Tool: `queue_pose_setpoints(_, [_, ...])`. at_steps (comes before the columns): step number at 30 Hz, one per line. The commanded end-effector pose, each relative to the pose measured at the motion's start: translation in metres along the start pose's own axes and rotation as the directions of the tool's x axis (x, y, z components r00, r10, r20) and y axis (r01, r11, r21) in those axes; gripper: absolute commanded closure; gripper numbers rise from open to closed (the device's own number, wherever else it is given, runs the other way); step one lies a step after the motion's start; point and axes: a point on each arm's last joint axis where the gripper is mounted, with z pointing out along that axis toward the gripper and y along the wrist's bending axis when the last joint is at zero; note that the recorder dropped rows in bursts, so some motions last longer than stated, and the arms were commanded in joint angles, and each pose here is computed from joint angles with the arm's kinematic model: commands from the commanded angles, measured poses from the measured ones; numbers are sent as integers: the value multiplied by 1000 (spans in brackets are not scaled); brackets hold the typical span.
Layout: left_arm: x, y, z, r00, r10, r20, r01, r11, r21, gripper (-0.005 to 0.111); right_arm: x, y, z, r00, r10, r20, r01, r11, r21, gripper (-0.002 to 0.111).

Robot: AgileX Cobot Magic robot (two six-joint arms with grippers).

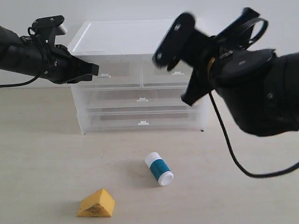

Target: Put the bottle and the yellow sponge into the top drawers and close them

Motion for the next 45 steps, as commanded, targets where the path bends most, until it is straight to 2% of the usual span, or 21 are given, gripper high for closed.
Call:
queue_pose_setpoints(1, [-2, -2, 0, 1000, -5, 7, 5, 1000, 3, 103, 5, -21, 5, 703, 705, -90, -710, 690, -143, 96])
queue_pose_setpoints(2, [-1, -2, 0, 1000, -5, 5, 5, 1000, 6, 103, 7, -21, 8, 626, 768, -132, -778, 606, -167, 96])
queue_pose_setpoints(6, [0, -3, 0, 1000, -5, -6, 5, 1000, 19, 103, 29, -15, 14, 416, 877, -241, -909, 393, -137, 96])
queue_pose_setpoints(9, [-1, -3, 0, 1000, -23, 0, 23, 1000, 21, 103, 39, -14, 19, 359, 875, -325, -932, 316, -178, 96])
queue_pose_setpoints(12, [0, -5, 0, 1000, -22, -13, 23, 999, 38, 103, 46, -30, 16, 371, 887, -275, -928, 340, -154, 96])
queue_pose_setpoints(14, [0, -4, 0, 1000, -24, -7, 24, 999, 32, 103, 46, -39, 9, 287, 914, -286, -956, 254, -149, 96])
queue_pose_setpoints(15, [-1, -4, 0, 1000, -27, -4, 27, 999, 29, 103, 43, -40, 5, 218, 923, -317, -971, 172, -167, 96])
queue_pose_setpoints(17, [-1, -4, 0, 1000, -27, -5, 27, 999, 31, 103, 32, -42, -2, 163, 920, -356, -968, 80, -239, 96])
queue_pose_setpoints(19, [0, -5, 0, 1000, -26, -11, 27, 999, 38, 103, 16, -46, -10, 83, 908, -411, -945, -59, -322, 96])
queue_pose_setpoints(22, [0, -5, 0, 1000, -26, -15, 27, 999, 43, 103, 2, -65, -17, -220, 825, -520, -815, -449, -367, 96])
queue_pose_setpoints(24, [0, -5, 0, 1000, -26, -15, 27, 999, 43, 103, -4, -87, -23, -338, 760, -555, -659, -612, -437, 96])
queue_pose_setpoints(27, [0, -5, 0, 1000, -24, -15, 25, 999, 43, 103, -3, -112, -27, -469, 666, -581, -467, -745, -477, 96])
queue_pose_setpoints(29, [0, -5, 0, 1000, -24, -15, 25, 999, 43, 103, 0, -133, -30, -530, 620, -579, -331, -780, -531, 96])
queue_pose_setpoints(31, [0, -5, 0, 1000, -24, -15, 25, 999, 43, 103, 5, -143, -31, -526, 647, -551, -305, -749, -589, 96])
queue_pose_setpoints(32, [0, -5, 0, 1000, -20, -15, 21, 999, 43, 103, 7, -147, -33, -479, 718, -505, -330, -681, -654, 96])
queue_pose_setpoints(34, [0, -5, 0, 1000, -20, -15, 21, 999, 43, 103, 13, -151, -32, -359, 855, -373, -430, -506, -747, 96])
queue_pose_setpoints(36, [1, -6, 0, 1000, -20, -17, 21, 999, 46, 103, 19, -148, -31, -177, 958, -224, -541, -285, -791, 96])
queue_pose_setpoints(37, [1, -6, 0, 1000, -20, -19, 21, 999, 48, 103, 21, -144, -29, -53, 989, -140, -593, -144, -792, 96])
queue_pose_setpoints(39, [1, -6, 0, 1000, -20, -19, 21, 999, 48, 103, 28, -136, -25, 158, 987, -44, -686, 77, -724, 96])
queue_pose_setpoints(41, [1, -6, 0, 1000, -20, -19, 21, 999, 48, 103, 34, -131, -21, 302, 953, 0, -740, 234, -630, 96])
queue_pose_setpoints(45, [0, -5, 0, 1000, -10, -13, 10, 999, 42, 103, 43, -132, -19, 466, 883, 59, -769, 437, -467, 96])
